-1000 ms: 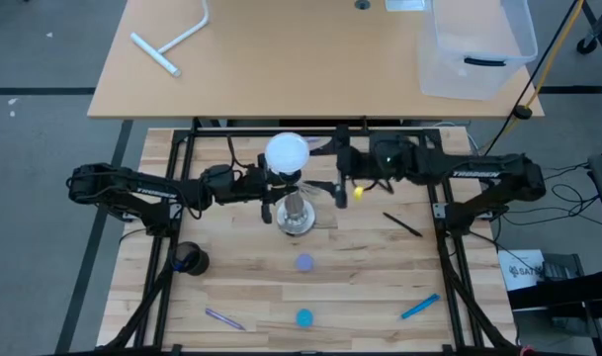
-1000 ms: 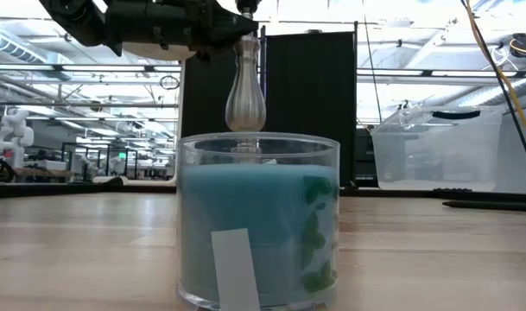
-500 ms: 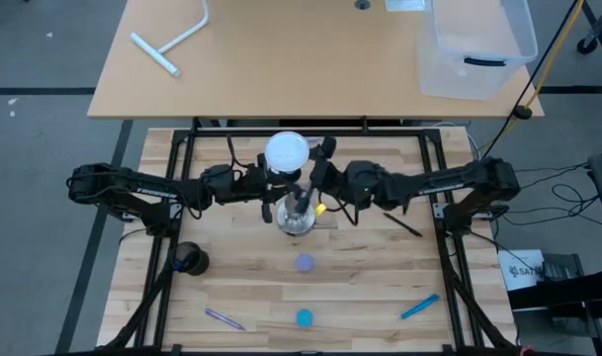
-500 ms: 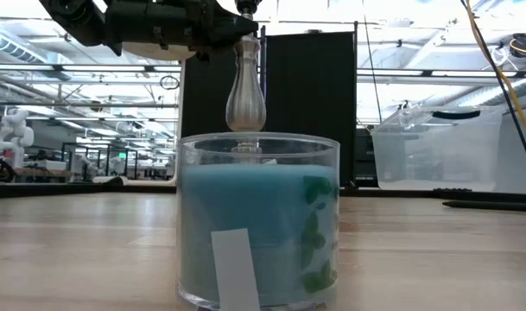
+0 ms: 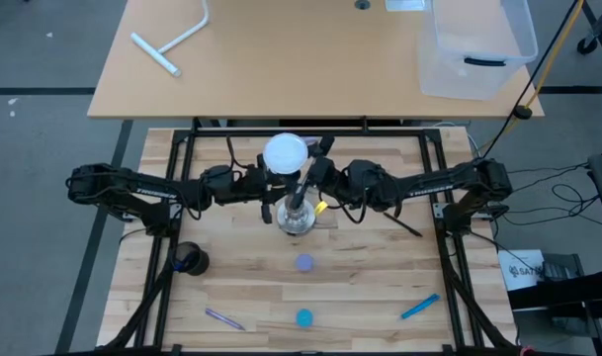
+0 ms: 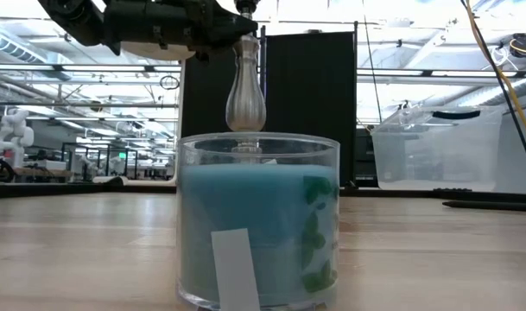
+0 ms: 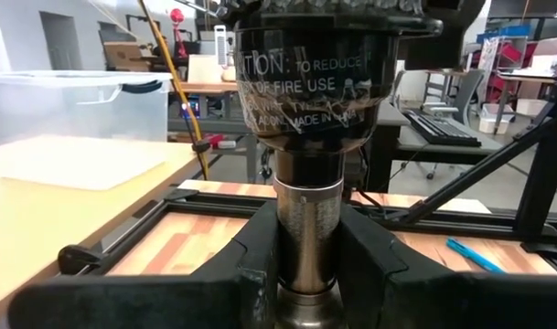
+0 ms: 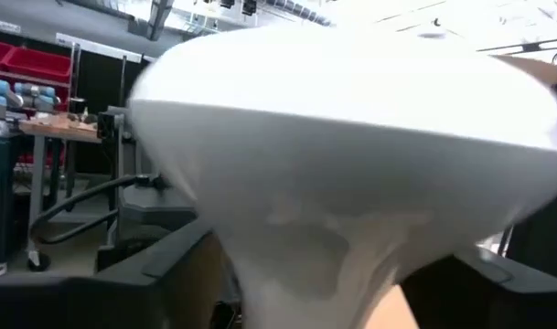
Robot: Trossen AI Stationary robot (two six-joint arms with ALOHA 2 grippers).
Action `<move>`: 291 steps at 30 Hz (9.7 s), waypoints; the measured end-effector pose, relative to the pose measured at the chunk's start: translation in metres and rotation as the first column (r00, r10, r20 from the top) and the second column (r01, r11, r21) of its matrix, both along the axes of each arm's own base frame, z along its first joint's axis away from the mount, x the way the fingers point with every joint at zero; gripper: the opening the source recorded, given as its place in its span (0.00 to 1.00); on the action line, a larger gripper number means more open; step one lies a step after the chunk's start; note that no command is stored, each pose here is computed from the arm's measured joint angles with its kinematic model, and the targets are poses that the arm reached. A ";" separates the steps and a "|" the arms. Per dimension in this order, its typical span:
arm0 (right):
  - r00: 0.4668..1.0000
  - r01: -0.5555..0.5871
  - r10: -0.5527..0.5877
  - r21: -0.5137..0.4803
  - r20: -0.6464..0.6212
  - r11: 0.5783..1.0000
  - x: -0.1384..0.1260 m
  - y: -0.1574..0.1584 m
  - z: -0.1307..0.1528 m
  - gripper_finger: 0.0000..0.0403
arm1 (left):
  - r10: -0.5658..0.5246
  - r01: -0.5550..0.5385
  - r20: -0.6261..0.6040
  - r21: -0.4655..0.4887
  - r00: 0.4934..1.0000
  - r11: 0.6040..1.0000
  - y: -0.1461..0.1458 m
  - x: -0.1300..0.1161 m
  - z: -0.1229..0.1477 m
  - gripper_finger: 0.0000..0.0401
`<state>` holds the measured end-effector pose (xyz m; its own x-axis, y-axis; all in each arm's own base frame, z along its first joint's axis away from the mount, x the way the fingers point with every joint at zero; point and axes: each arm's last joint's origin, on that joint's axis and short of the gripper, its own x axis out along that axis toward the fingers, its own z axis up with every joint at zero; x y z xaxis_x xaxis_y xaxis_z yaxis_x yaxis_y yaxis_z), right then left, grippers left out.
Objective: Screw lightbulb
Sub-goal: Remove the lightbulb from the silver lamp socket
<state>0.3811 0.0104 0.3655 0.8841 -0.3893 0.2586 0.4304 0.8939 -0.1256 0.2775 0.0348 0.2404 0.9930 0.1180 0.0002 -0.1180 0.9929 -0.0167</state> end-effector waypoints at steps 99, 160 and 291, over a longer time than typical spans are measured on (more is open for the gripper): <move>0.987 0.006 0.004 -0.063 0.163 0.998 -0.039 0.014 -0.065 0.84 | 0.005 -0.006 -0.010 -0.015 1.000 1.000 0.001 0.000 -0.001 0.19; 0.930 -0.352 0.359 0.088 -0.081 0.932 -0.023 -0.050 -0.006 0.38 | -0.092 0.091 -0.025 -0.009 0.995 0.996 -0.001 0.000 -0.003 0.19; 0.748 -0.658 0.663 0.100 -0.035 0.747 -0.017 -0.057 -0.001 0.40 | -0.328 0.327 -0.050 -0.025 0.944 0.945 -0.005 -0.001 -0.005 0.19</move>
<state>0.3642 -0.0469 0.3644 0.9410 0.2822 0.1868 -0.2777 0.9593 -0.0508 0.2767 0.0300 0.2353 0.9755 -0.2139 -0.0519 0.2122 0.9766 -0.0356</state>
